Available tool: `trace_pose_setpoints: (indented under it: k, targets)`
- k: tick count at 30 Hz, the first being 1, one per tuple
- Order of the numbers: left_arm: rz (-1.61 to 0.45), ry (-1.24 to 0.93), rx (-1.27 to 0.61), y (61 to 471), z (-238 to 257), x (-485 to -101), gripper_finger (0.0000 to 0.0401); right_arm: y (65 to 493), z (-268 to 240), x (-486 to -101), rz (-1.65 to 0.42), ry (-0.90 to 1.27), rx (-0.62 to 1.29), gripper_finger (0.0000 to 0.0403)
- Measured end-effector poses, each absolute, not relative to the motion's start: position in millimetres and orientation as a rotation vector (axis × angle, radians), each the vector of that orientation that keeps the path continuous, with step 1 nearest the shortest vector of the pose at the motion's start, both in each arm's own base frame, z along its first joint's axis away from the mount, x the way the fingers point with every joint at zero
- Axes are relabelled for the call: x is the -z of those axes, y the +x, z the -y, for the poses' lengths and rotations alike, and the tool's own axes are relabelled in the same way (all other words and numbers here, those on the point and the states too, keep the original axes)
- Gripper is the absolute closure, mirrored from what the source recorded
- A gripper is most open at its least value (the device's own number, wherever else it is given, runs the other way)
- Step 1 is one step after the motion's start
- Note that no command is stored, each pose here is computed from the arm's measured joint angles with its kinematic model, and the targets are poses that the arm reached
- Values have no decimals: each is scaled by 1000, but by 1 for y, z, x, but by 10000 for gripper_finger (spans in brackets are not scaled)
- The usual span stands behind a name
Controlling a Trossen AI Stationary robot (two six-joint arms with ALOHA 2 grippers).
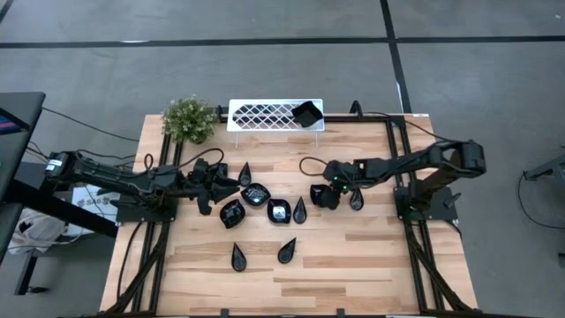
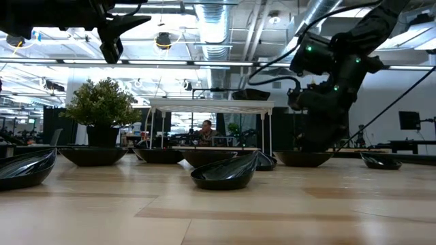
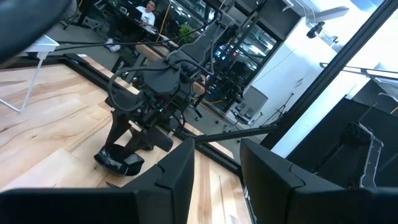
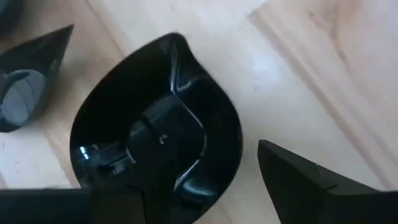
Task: Pick & Place Mini shaped plates
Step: Put the leaf shaped plate on the shelf
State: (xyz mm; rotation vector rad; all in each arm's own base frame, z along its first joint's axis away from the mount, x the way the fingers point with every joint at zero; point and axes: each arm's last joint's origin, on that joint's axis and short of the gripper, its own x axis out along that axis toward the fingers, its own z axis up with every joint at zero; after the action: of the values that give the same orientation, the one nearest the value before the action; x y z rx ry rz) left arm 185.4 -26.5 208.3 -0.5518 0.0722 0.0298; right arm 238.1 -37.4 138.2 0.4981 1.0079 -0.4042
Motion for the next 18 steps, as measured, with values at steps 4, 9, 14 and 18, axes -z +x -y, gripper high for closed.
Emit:
trace_pose_setpoints:
  k: [4, 9, 14, 18]
  targets:
    - [-72, -552, -30, 185, 27, -208, 270, 238, 36, -138, -1015, 534, 368, 199]
    - [-72, -552, -30, 185, 27, -208, 270, 238, 34, -140, -1018, 597, 340, 219]
    - [-72, -552, -30, 185, 27, -208, 270, 237, 33, -140, -1026, 635, 331, 237]
    - [-72, -552, -30, 185, 27, -208, 270, 235, 33, -139, -1047, 659, 353, 250]
